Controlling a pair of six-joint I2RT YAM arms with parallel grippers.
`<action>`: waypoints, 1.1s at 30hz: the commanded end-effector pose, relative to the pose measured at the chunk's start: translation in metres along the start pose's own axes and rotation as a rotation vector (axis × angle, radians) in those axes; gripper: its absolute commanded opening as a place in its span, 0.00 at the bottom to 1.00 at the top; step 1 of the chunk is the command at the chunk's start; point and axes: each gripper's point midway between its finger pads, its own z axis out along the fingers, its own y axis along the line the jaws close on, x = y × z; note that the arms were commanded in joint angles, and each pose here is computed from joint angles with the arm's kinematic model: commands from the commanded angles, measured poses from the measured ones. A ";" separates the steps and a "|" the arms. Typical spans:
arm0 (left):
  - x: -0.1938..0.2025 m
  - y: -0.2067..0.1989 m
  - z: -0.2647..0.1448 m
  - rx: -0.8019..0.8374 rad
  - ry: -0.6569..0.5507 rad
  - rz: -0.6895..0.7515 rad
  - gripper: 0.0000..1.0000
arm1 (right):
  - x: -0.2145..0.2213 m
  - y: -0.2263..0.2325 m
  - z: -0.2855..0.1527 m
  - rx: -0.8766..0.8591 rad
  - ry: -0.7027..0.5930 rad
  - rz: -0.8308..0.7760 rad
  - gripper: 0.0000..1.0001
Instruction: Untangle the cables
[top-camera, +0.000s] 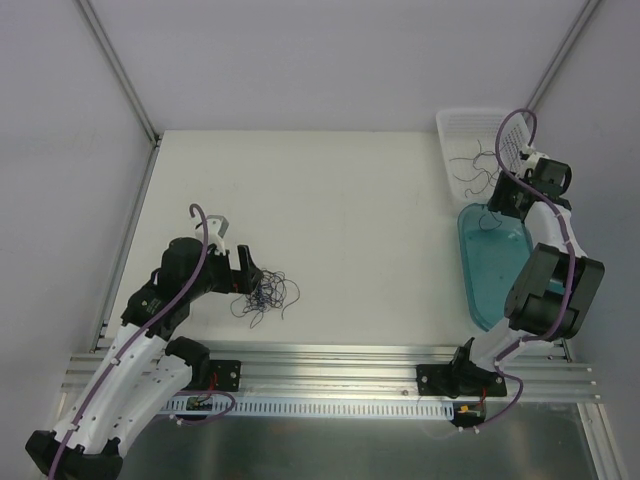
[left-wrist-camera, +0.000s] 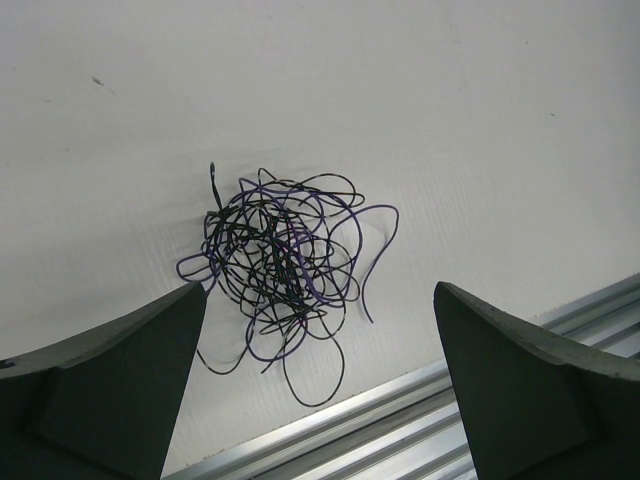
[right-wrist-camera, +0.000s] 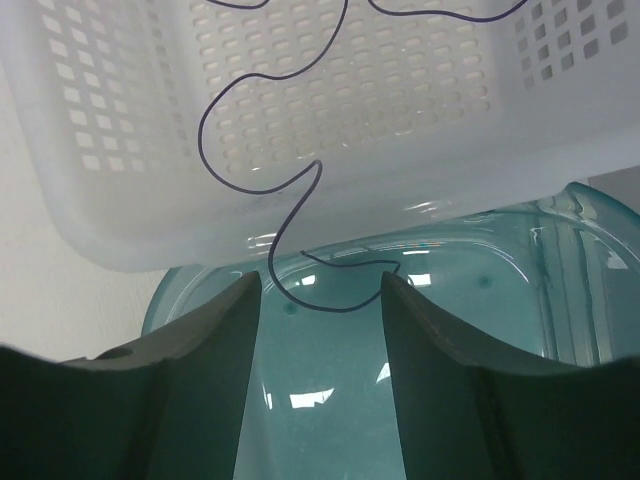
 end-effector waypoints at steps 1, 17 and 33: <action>0.001 -0.004 0.002 0.028 0.010 0.009 0.99 | -0.001 0.009 0.002 -0.073 -0.019 -0.068 0.54; 0.005 -0.002 0.006 0.019 0.036 0.013 0.99 | 0.012 0.015 0.023 -0.138 0.024 -0.051 0.44; 0.000 -0.004 0.001 0.030 0.003 0.020 0.99 | -0.003 0.026 -0.018 -0.140 -0.046 -0.022 0.01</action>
